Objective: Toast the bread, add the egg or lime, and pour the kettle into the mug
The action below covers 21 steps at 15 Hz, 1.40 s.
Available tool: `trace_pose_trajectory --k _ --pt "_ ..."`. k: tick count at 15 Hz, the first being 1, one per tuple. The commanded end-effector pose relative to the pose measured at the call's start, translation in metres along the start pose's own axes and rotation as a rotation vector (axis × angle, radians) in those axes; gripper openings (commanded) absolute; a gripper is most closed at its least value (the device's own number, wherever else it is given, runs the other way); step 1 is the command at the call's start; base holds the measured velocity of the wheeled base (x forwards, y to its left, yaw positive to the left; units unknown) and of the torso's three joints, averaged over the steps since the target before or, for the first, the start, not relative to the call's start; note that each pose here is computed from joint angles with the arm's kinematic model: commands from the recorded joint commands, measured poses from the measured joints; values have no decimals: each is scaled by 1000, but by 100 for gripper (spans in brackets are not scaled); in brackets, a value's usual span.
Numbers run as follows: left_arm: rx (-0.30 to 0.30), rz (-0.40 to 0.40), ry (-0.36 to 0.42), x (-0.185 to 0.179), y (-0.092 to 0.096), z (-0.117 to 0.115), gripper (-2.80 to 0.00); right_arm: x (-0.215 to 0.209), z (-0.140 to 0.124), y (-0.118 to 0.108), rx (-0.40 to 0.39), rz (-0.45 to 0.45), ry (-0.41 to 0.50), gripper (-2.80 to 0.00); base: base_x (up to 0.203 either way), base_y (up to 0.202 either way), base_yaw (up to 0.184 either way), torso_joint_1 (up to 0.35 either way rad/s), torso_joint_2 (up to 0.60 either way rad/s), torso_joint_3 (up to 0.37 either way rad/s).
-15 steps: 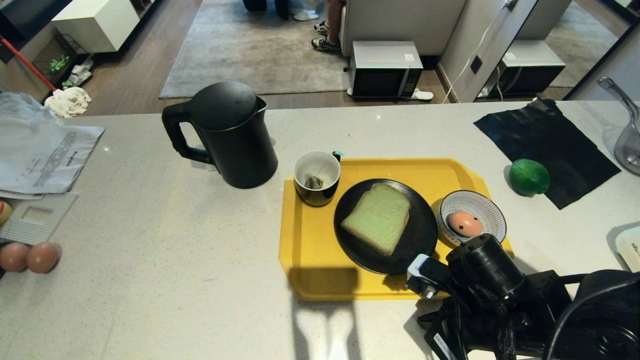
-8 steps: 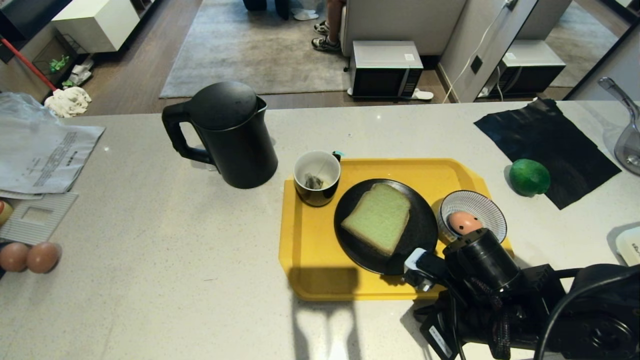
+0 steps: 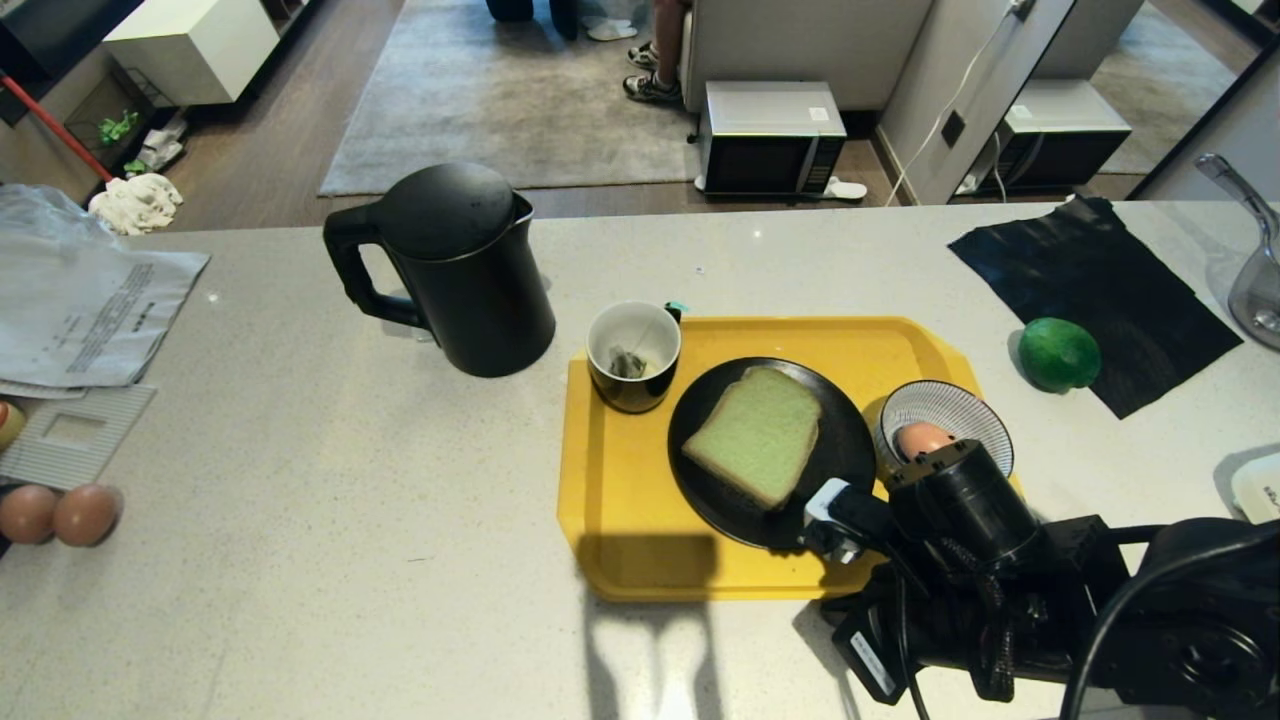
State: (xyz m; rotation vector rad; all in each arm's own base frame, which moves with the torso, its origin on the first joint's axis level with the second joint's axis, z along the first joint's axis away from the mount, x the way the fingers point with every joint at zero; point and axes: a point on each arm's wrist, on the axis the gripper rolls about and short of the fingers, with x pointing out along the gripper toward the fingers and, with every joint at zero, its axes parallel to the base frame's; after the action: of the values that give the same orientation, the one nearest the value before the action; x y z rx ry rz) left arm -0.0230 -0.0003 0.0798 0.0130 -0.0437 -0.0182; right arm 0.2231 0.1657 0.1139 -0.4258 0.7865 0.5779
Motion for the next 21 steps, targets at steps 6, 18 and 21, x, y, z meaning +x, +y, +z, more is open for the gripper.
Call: trace_pose_trajectory --k 6,18,21 --pt "-1 0 14 1 0 -5 -280 0 7 -1 1 -8 -24 -280 0 0 0 0 0 0" --pt "1 0 14 1 0 -5 -280 13 32 -2 4 -13 -68 -280 0 0 0 0 0 0" --pt "0 0 14 1 0 -5 -280 16 37 -3 5 -13 -76 -280 0 0 0 0 0 0"
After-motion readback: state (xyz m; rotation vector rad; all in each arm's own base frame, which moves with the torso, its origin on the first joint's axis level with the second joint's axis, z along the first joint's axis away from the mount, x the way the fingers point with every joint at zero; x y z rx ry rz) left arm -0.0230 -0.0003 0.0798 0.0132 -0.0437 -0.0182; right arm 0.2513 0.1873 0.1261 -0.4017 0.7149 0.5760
